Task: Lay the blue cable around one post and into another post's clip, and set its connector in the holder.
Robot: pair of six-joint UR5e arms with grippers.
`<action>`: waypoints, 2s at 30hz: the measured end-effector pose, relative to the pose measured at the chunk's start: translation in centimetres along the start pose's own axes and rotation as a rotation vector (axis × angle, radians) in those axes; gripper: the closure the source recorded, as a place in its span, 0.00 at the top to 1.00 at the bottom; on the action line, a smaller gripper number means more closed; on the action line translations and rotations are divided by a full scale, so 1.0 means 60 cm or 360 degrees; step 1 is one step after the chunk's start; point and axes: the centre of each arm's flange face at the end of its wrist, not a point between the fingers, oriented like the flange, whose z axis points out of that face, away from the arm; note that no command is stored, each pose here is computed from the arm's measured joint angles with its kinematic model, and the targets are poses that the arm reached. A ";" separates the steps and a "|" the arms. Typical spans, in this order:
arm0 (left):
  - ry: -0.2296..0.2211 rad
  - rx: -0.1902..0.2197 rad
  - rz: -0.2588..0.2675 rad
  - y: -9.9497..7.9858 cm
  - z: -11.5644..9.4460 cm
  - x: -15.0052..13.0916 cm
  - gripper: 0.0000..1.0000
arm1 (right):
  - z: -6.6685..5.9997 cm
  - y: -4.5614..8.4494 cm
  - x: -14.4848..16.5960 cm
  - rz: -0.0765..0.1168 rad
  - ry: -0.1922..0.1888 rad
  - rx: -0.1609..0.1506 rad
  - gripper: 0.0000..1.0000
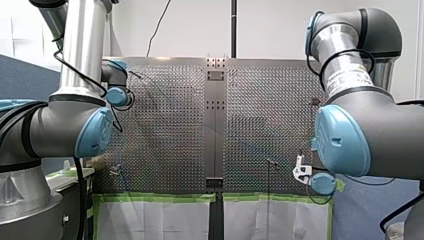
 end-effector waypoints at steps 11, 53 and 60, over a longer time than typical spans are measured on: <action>0.0000 0.0005 -0.0003 -0.001 0.000 0.000 1.00 | 0.053 0.047 -0.042 0.0143 0.0080 0.0058 0.00; 0.0003 0.0011 -0.0011 -0.001 0.000 0.000 1.00 | 0.017 0.060 -0.224 0.0013 -0.0023 0.0433 0.00; 0.0003 0.0011 -0.0009 -0.002 0.000 0.000 1.00 | 0.026 0.052 -0.189 0.0032 -0.0039 0.0447 0.00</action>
